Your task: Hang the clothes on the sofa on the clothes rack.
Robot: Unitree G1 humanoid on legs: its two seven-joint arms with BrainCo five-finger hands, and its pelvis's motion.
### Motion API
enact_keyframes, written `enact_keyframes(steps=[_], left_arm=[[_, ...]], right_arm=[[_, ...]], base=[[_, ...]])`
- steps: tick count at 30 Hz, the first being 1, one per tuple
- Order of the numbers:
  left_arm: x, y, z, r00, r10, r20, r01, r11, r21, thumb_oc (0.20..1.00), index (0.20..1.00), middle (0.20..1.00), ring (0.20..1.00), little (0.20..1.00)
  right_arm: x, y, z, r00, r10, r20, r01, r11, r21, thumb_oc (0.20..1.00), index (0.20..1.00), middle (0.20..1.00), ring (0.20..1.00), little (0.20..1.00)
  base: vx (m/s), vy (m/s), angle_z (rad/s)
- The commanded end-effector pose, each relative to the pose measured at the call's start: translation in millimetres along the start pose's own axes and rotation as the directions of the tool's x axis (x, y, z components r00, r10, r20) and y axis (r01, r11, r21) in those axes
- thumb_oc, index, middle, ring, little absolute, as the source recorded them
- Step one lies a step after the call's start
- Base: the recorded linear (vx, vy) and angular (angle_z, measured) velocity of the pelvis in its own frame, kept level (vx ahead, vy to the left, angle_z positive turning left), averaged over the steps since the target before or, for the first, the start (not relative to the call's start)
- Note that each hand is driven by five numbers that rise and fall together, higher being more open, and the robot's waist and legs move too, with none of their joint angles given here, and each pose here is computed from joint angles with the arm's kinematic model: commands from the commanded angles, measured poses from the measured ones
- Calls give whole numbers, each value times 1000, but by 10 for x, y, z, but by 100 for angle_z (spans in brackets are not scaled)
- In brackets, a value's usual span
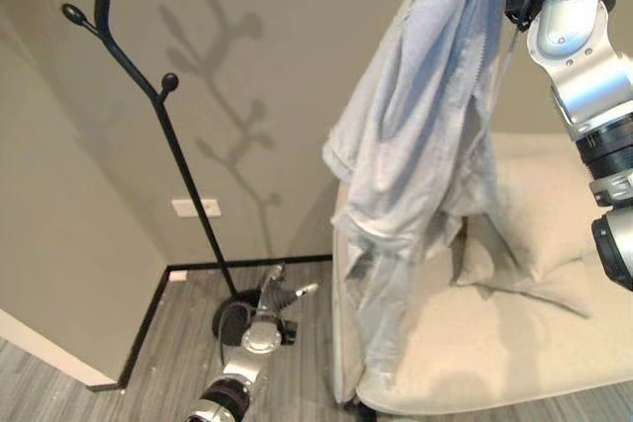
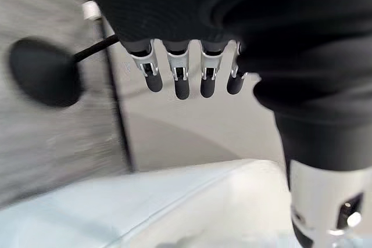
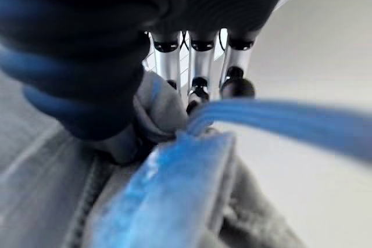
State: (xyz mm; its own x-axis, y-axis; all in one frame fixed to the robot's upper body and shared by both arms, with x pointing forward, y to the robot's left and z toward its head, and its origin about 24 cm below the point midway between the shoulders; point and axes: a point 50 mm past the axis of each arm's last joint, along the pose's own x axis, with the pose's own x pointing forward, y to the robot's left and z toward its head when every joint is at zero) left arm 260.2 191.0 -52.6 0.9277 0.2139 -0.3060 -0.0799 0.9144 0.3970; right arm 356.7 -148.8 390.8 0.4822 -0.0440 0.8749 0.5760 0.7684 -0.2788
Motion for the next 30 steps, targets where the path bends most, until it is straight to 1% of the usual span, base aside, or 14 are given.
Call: enact_keyframes(steps=[1, 2, 4, 8, 9, 11, 12, 15, 16, 19, 23, 25, 26, 30], left_arm=[[193, 201, 375, 975, 113, 190, -128, 989, 72, 1000, 1000, 1000, 1000, 1000], [193, 201, 375, 975, 113, 190, -128, 989, 72, 1000, 1000, 1000, 1000, 1000], [225, 32, 500, 975, 57, 216, -74, 995, 71, 1000, 1000, 1000, 1000, 1000], [173, -254, 498, 967, -87, 238, 34, 976, 217, 1000, 1000, 1000, 1000, 1000], [154, -388, 496, 962, -135, 236, 70, 962, 266, 1000, 1000, 1000, 1000, 1000], [145, -446, 489, 960, -158, 233, 86, 953, 291, 1000, 1000, 1000, 1000, 1000], [147, -560, 518, 954, -198, 227, 115, 936, 334, 1000, 1000, 1000, 1000, 1000], [150, -655, 591, 944, -228, 240, 132, 924, 359, 1000, 1000, 1000, 1000, 1000], [148, -777, 611, 936, -269, 226, 152, 890, 429, 1000, 1000, 1000, 1000, 1000], [189, -811, 562, 953, -250, 170, 127, 841, 526, 1000, 1000, 1000, 1000, 1000], [214, -815, 593, 961, -229, 157, 115, 844, 524, 1000, 1000, 1000, 1000, 1000], [250, -782, 608, 971, -198, 135, 103, 854, 510, 1000, 1000, 1000, 1000, 1000], [250, -783, 611, 971, -198, 136, 103, 854, 510, 1000, 1000, 1000, 1000, 1000], [320, -645, 583, 990, -116, 82, 65, 884, 463, 1000, 1000, 1000, 1000, 1000]], right_arm=[[307, -110, 407, 988, -123, 93, 114, 988, 104, 200, 200, 200, 200, 200], [307, -110, 407, 988, -123, 93, 114, 988, 104, 200, 200, 200, 200, 200], [268, 102, 527, 992, -76, 100, 58, 983, 174, 200, 200, 200, 200, 200], [254, 298, 675, 994, -32, 106, 3, 965, 263, 200, 200, 200, 200, 200], [232, 370, 760, 993, -14, 121, -23, 952, 304, 200, 200, 200, 200, 200], [224, 399, 793, 992, -9, 124, -32, 946, 322, 200, 200, 200, 200, 200], [206, 463, 907, 989, 4, 148, -58, 929, 365, 200, 200, 200, 200, 200], [189, 504, 1004, 985, 17, 173, -85, 915, 395, 200, 200, 200, 200, 200], [180, 557, 1134, 980, 37, 197, -124, 885, 449, 200, 200, 200, 200, 200], [178, 628, 1319, 967, 93, 236, -206, 829, 519, 200, 200, 200, 200, 200], [196, 592, 1429, 956, 108, 272, -249, 792, 557, 200, 200, 200, 200, 200], [211, 516, 1527, 944, 114, 311, -286, 752, 594, 200, 200, 200, 200, 200], [212, 516, 1528, 943, 114, 311, -287, 752, 594, 200, 200, 200, 200, 200], [186, 573, 1605, 927, 183, 327, -359, 682, 637, 200, 200, 200, 200, 200]], base=[[2, -12, -15], [0, -10, -12], [1, -14, -5], [1, -2, -1], [-7, -6, -7], [-4, -10, -10], [0, -18, -8], [0, -18, -6], [35, -16, -17], [37, -20, -29], [31, -20, -15], [16, -23, -10], [5, -6, -3], [12, -8, -17]])
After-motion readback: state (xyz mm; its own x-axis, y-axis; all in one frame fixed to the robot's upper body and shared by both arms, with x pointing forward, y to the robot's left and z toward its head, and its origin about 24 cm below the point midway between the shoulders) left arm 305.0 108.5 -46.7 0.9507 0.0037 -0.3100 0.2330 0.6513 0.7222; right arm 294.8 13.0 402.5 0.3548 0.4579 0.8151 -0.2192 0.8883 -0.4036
